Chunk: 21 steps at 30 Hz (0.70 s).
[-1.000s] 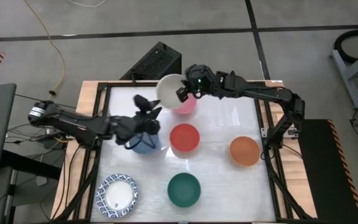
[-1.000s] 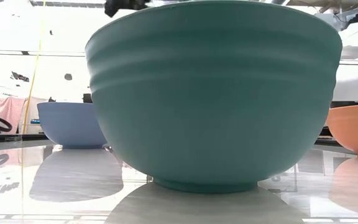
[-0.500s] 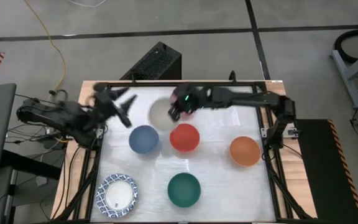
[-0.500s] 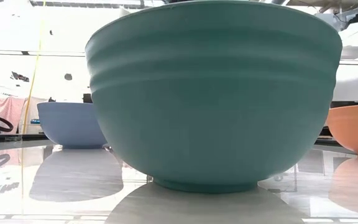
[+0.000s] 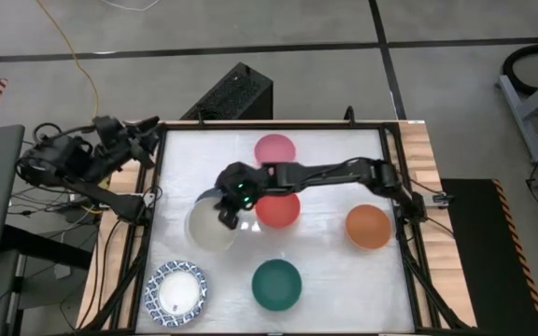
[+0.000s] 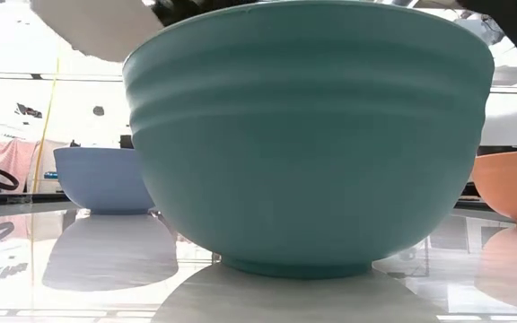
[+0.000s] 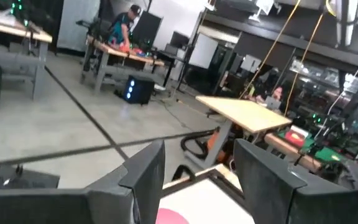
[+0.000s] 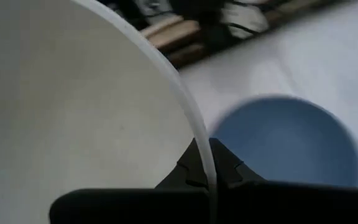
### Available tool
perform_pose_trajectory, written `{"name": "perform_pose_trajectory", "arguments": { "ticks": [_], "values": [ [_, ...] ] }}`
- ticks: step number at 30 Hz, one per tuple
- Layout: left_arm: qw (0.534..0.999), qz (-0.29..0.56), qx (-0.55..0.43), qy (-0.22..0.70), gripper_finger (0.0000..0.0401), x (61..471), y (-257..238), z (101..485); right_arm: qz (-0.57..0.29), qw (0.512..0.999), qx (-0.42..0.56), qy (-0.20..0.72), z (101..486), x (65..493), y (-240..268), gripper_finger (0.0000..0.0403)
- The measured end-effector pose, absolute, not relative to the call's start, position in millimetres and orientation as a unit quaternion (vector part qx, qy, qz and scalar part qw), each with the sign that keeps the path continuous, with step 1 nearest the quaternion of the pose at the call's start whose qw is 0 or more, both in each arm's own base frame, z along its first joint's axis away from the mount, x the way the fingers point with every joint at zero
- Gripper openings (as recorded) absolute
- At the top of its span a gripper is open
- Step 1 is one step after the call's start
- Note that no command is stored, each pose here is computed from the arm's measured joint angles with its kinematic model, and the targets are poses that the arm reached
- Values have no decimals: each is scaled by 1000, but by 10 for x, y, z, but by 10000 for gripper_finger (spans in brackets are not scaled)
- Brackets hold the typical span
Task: Nest bowls inside each other
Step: Stack the white bowl on top of the white patterned bowls
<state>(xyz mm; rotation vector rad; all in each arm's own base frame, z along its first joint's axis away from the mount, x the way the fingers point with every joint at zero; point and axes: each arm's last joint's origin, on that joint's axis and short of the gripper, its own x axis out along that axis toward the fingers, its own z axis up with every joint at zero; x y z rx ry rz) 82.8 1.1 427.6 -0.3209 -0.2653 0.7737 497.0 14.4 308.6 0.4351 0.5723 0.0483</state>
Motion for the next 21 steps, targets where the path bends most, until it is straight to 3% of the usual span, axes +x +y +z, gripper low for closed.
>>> {"name": "perform_pose_trajectory", "arguments": {
  "ticks": [11, 21],
  "values": [
    [902, 366, -196, -121, 181, 823, 11, 4200, 192, 943, 135, 234, 2800, 5478, 739, 4],
    [902, 356, -233, -82, 181, 861, -6, 4041, 253, 945, 85, 187, 2595, 5584, 1033, 4]
  ]
}}
